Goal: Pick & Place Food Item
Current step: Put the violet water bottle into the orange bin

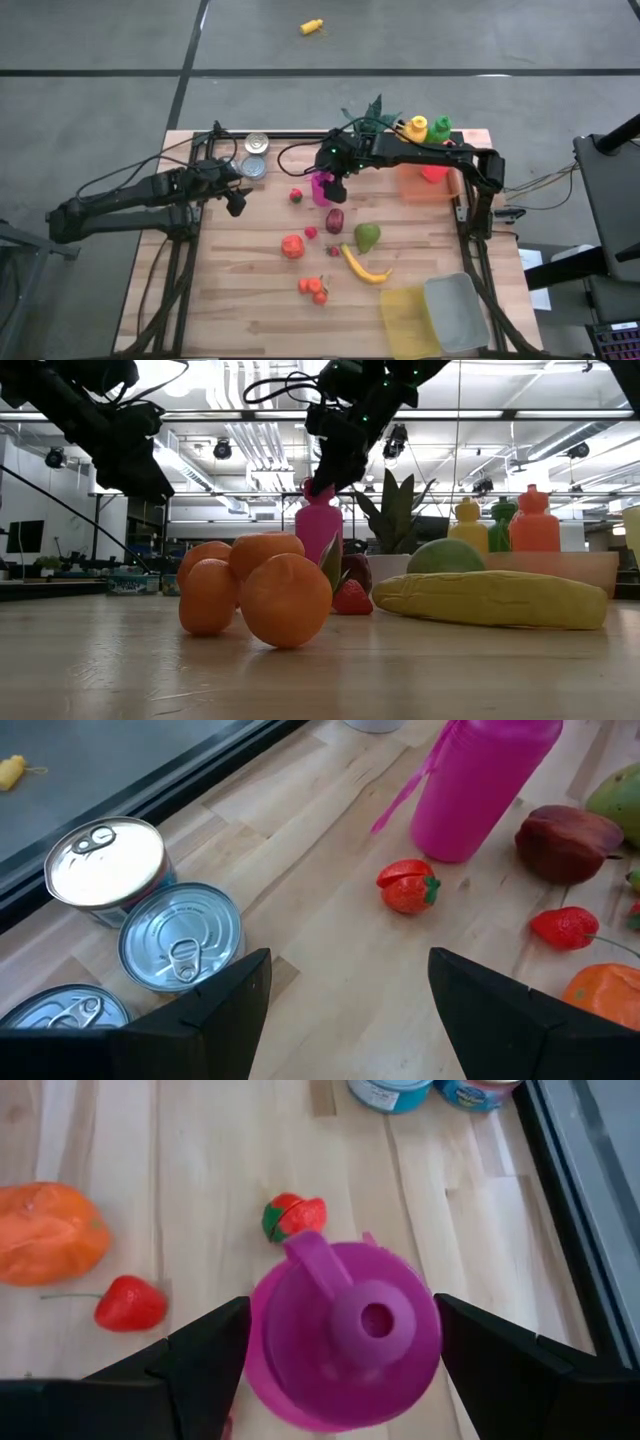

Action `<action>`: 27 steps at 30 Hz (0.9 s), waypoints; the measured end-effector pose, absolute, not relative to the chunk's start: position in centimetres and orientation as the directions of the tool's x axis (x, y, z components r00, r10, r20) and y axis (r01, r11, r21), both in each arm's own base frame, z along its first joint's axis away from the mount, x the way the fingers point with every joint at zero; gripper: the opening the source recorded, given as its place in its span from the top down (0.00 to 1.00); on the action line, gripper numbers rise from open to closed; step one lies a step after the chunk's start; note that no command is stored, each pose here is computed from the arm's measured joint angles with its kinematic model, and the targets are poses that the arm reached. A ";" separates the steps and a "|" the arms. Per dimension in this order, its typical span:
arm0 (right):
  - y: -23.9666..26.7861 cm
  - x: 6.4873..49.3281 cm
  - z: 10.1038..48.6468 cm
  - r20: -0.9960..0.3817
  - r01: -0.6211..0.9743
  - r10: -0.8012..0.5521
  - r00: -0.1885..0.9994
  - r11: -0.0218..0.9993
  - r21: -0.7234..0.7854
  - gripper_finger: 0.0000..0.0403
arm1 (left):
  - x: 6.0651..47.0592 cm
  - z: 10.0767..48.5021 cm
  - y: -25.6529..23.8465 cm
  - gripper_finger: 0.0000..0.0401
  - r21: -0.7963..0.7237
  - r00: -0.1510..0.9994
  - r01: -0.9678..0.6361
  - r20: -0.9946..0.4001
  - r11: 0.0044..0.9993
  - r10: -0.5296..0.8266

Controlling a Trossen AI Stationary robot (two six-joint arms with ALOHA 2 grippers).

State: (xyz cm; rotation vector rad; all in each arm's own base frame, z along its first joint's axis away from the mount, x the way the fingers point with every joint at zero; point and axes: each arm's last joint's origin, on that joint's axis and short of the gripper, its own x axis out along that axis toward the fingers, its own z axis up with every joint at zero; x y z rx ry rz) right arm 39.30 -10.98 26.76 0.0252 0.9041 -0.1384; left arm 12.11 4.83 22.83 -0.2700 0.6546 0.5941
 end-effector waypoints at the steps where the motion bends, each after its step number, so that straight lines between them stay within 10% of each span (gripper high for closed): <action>1: -11.0 39.3 26.7 -0.783 0.130 -0.110 0.613 0.991 -0.037 0.24 | 12.1 22.8 4.8 0.31 -0.052 0.636 -0.595 -0.640 0.802 0.431; 15: -10.9 39.4 26.7 -0.780 0.117 -0.084 0.620 0.993 -0.014 0.46 | 12.1 22.8 4.8 0.31 -0.052 0.636 -0.595 -0.640 0.802 0.431; 27: -10.8 39.3 26.8 -0.779 0.117 -0.082 0.621 0.993 -0.012 0.45 | 12.1 22.8 4.8 0.31 -0.052 0.636 -0.595 -0.640 0.802 0.431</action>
